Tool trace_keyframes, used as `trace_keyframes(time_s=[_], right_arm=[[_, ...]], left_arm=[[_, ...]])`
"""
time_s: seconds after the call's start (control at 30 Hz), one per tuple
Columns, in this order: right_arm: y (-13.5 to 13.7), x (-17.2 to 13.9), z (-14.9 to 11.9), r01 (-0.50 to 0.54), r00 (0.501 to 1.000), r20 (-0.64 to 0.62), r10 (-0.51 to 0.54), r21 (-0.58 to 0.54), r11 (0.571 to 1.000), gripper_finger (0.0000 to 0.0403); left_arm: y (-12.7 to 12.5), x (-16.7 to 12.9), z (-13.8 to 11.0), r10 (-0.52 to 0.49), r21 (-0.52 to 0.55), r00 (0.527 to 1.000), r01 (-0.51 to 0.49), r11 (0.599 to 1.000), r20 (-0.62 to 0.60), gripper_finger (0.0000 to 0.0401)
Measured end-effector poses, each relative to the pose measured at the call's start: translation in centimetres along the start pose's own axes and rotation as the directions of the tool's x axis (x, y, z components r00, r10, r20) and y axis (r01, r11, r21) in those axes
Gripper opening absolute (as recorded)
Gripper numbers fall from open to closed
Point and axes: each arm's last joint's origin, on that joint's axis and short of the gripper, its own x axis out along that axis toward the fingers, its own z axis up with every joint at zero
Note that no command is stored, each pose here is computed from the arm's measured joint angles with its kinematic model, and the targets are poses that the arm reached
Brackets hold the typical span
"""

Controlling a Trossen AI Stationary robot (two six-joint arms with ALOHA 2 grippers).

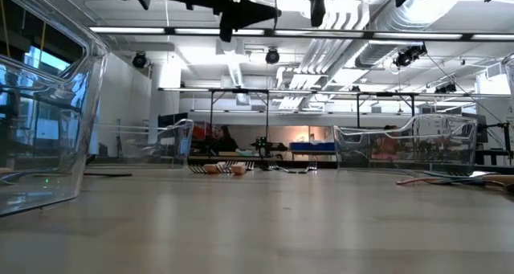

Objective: Sort silverware by color (type)
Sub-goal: Put the blue spoon into the top left transparent bin

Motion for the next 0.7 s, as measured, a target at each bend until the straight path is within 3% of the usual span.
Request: trace_keyframes(time_s=[0.2, 0.43, 0.7], right_arm=[[0.02, 0.0, -0.03, -0.009, 1.0, -0.005, 0.009, -0.014, 1.0, 0.0], [0.0, 0.0, -0.05, -0.012, 1.0, -0.008, 0.012, -0.016, 1.0, 0.0], [-0.02, 0.0, -0.08, -0.007, 1.0, -0.011, 0.007, -0.009, 1.0, 0.0011]], left_arm=[[0.05, 0.05, -0.05, 0.014, 0.01, 1.0, -0.014, 1.0, 0.003, 0.0176], [0.13, 0.06, -0.05, 0.027, 0.018, 1.0, -0.027, 0.999, 0.004, 0.0021], [0.43, 0.08, -0.02, 0.037, 0.023, 0.999, -0.037, 0.999, 0.002, 0.0012]])
